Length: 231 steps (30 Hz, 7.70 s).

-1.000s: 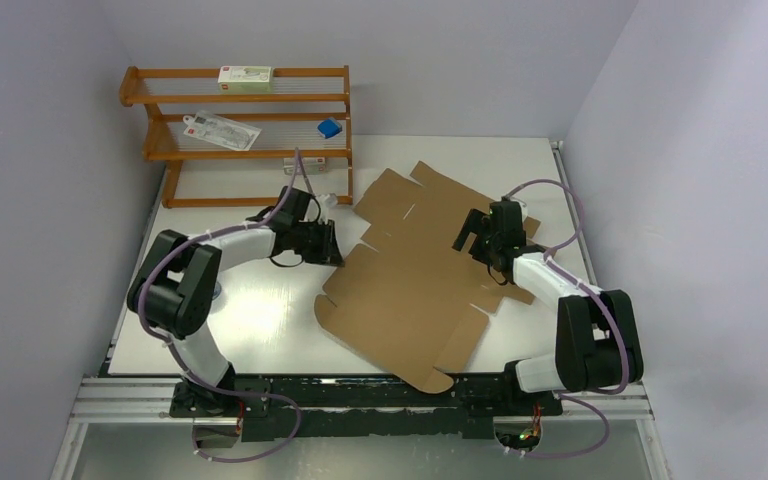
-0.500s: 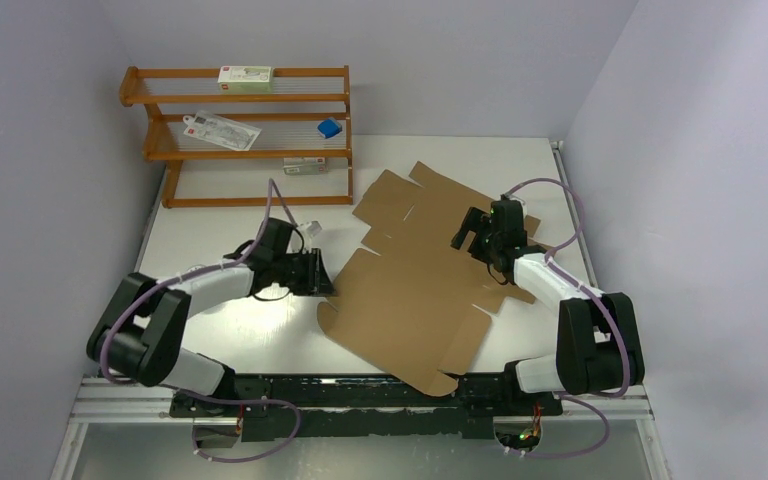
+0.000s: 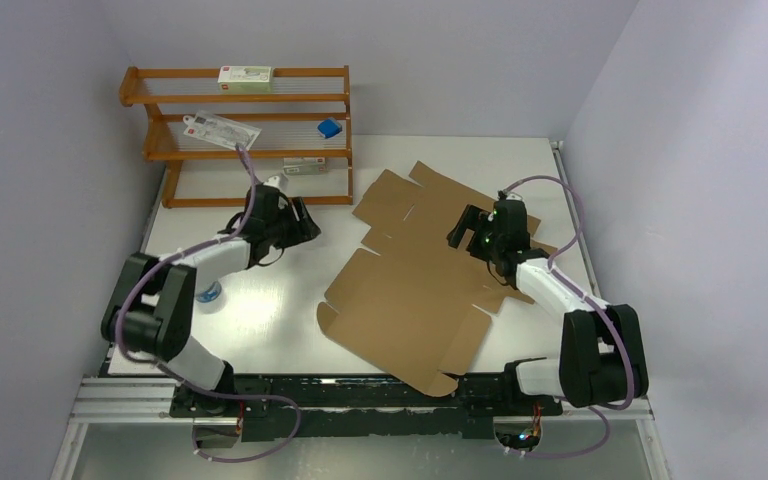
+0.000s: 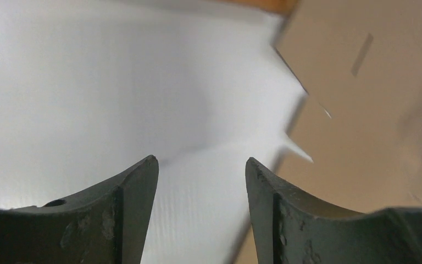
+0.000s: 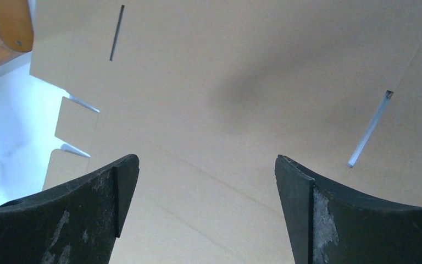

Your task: Fold the paper box

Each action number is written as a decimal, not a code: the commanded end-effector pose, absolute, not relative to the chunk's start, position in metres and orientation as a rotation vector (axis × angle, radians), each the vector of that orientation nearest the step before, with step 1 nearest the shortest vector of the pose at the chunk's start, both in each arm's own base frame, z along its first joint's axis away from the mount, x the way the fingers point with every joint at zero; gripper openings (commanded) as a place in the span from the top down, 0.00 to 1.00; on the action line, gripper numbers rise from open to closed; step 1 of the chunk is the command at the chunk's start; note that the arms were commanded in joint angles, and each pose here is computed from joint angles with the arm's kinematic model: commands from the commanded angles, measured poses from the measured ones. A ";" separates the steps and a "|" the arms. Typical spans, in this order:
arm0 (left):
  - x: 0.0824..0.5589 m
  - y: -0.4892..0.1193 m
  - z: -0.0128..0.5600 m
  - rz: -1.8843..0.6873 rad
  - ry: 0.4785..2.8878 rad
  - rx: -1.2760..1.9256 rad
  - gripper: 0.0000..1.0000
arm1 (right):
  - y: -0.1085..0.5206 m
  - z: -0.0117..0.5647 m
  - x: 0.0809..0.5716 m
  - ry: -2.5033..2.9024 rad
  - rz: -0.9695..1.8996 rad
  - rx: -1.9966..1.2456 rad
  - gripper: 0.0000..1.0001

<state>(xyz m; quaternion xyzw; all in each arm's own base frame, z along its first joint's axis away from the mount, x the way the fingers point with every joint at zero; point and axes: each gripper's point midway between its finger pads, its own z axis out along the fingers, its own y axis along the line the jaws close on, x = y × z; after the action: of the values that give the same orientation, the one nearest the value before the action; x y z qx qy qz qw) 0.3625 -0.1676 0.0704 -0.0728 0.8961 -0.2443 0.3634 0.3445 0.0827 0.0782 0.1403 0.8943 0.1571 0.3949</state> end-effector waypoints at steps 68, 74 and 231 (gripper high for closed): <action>0.469 -0.293 0.011 -1.015 2.308 0.218 0.21 | 0.101 0.091 0.397 2.169 0.478 0.276 0.00; 0.464 -0.297 0.004 -1.064 2.309 0.196 0.43 | 0.104 0.091 0.399 2.174 0.488 0.249 0.00; 0.442 -0.230 0.160 -1.089 1.716 0.424 0.88 | 0.245 0.124 0.439 1.958 0.780 -1.340 0.66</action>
<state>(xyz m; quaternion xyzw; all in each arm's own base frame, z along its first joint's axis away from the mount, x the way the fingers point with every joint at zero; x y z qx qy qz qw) 0.4394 -0.2266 0.1444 0.1561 0.7199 -0.4740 0.4824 0.4432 0.2461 0.1136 -0.4899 0.7522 0.3132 0.3099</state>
